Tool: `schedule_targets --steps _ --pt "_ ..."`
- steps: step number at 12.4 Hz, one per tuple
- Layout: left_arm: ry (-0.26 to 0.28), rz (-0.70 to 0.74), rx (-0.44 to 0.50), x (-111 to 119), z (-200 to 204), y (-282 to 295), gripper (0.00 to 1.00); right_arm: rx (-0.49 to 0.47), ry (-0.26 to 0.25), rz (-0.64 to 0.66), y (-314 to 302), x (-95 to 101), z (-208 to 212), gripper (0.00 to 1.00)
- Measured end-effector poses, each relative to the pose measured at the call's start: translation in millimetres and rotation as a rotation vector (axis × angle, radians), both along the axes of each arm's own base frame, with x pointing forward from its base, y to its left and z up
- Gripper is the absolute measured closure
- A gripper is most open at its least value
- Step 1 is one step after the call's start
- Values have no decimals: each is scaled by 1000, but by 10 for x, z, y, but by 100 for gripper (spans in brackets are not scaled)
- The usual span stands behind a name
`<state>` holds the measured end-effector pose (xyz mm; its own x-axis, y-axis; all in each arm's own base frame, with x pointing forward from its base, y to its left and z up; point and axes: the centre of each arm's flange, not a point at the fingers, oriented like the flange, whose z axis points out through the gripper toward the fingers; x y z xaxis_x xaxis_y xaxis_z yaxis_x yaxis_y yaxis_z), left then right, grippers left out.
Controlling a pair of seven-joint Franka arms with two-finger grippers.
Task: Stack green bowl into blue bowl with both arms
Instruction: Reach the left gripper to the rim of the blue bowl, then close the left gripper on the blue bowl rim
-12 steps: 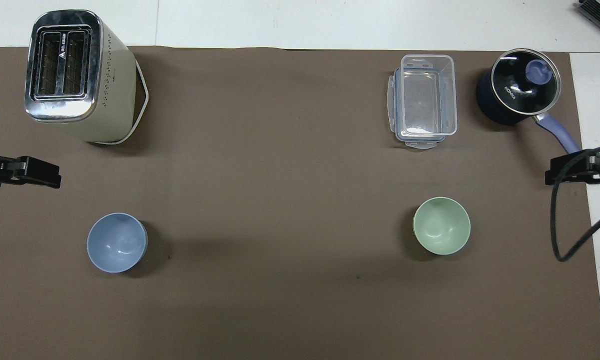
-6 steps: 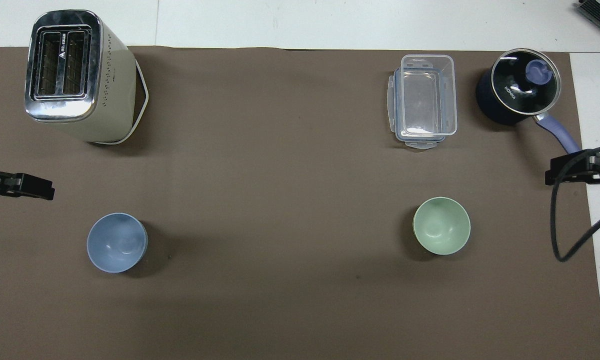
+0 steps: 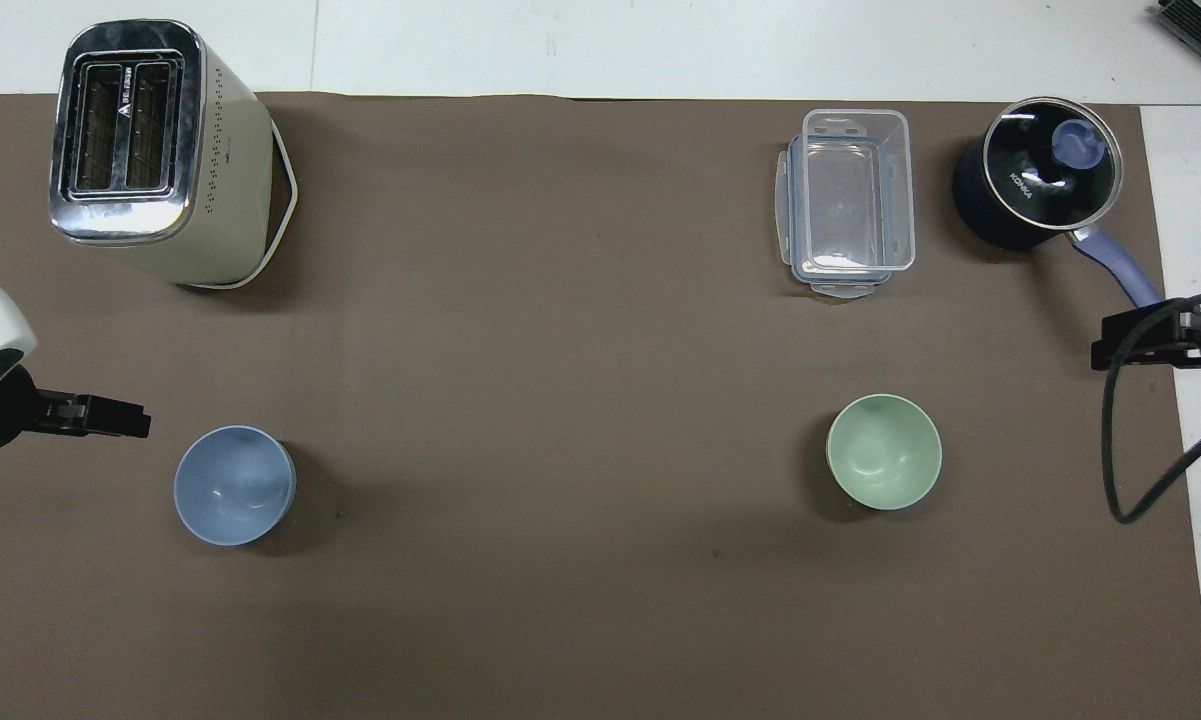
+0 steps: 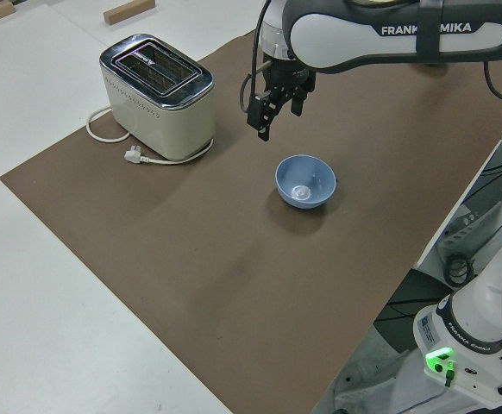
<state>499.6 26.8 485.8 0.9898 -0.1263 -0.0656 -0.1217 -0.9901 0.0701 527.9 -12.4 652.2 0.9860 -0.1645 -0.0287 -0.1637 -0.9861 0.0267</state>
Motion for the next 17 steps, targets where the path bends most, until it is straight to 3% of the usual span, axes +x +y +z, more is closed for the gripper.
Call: schedule_targets --steps 8,12,16,17 --pt "-1 -67 -22 -229 -734 -25 0 0 0 0 0 0 0 0" --pt "-54 -70 -7 -434 -1215 -13 0 0 0 0 0 0 0 0" --pt "-66 -63 1 -570 -1582 -6 0 0 0 0 0 0 0 0" --pt "-62 -63 1 -583 -1640 -6 7 0 0 0 0 0 0 0"
